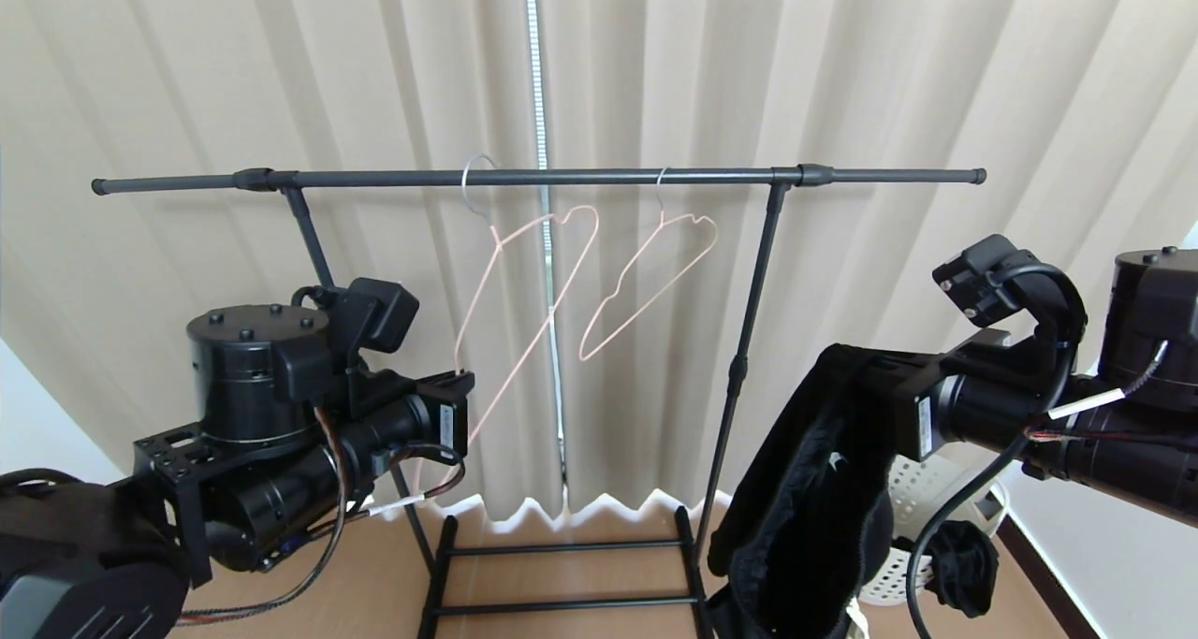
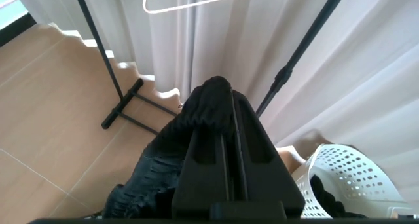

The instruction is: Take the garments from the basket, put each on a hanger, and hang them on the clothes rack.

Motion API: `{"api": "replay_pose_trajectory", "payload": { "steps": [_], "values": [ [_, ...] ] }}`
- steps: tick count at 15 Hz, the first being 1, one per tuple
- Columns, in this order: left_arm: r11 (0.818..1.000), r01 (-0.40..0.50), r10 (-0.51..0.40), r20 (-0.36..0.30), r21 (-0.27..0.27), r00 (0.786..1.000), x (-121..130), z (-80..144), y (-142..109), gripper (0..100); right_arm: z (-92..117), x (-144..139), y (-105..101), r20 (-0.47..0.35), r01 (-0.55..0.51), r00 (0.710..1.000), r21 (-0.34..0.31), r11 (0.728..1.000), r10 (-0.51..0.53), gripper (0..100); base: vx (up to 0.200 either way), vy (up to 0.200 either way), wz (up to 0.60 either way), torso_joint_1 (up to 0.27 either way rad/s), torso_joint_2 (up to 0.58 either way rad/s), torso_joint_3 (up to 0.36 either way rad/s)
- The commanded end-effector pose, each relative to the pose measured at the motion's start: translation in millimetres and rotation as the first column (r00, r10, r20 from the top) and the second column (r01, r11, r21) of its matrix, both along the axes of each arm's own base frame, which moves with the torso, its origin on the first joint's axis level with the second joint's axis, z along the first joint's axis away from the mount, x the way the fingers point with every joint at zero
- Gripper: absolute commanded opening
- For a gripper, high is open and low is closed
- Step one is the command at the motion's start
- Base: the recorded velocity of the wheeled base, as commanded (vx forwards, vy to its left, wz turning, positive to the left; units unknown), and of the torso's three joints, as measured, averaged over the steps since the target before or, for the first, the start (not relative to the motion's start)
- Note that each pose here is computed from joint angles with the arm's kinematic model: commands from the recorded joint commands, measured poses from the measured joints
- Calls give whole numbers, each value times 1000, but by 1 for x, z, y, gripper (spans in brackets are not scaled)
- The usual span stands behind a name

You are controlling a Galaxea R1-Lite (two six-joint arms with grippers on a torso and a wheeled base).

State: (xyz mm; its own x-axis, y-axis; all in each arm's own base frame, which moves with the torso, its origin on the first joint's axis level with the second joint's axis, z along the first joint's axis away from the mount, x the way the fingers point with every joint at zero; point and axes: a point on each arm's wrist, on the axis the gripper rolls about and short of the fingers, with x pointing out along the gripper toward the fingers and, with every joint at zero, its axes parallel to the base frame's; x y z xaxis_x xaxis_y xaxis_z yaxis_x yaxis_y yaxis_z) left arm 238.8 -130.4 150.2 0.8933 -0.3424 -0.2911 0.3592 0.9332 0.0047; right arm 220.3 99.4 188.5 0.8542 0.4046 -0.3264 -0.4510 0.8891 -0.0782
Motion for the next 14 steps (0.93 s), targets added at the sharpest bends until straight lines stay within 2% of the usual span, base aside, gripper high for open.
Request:
{"api": "replay_pose_trajectory", "payload": {
  "steps": [1,5,7,10,12,14],
  "values": [
    [999,44,-45,34,7,998,-14,5,1,0,-4,-1,6,-12,-24,1000,-12,1000,24,0,0,0,0,0,0,0],
    [988,155,-155,29,0,987,-29,5,2,0,-8,1,8,-6,9,1000,-61,998,-9,0,0,0,0,0,0,0],
    [967,256,-256,28,-5,966,-39,4,5,0,-14,8,10,-1,56,998,-98,994,-56,0,0,0,0,0,0,0],
    [940,333,-334,-8,69,943,-46,-11,7,0,-23,23,14,59,147,988,-98,984,-142,0,0,0,0,0,0,0],
    [924,372,-371,-26,92,928,-50,-18,6,0,-27,26,15,72,204,978,-134,970,-195,0,0,0,0,0,0,0],
    [915,387,-386,-28,118,922,-50,-27,4,0,-27,27,14,78,214,976,-149,965,-205,0,0,0,0,0,0,0]
  ]
}}
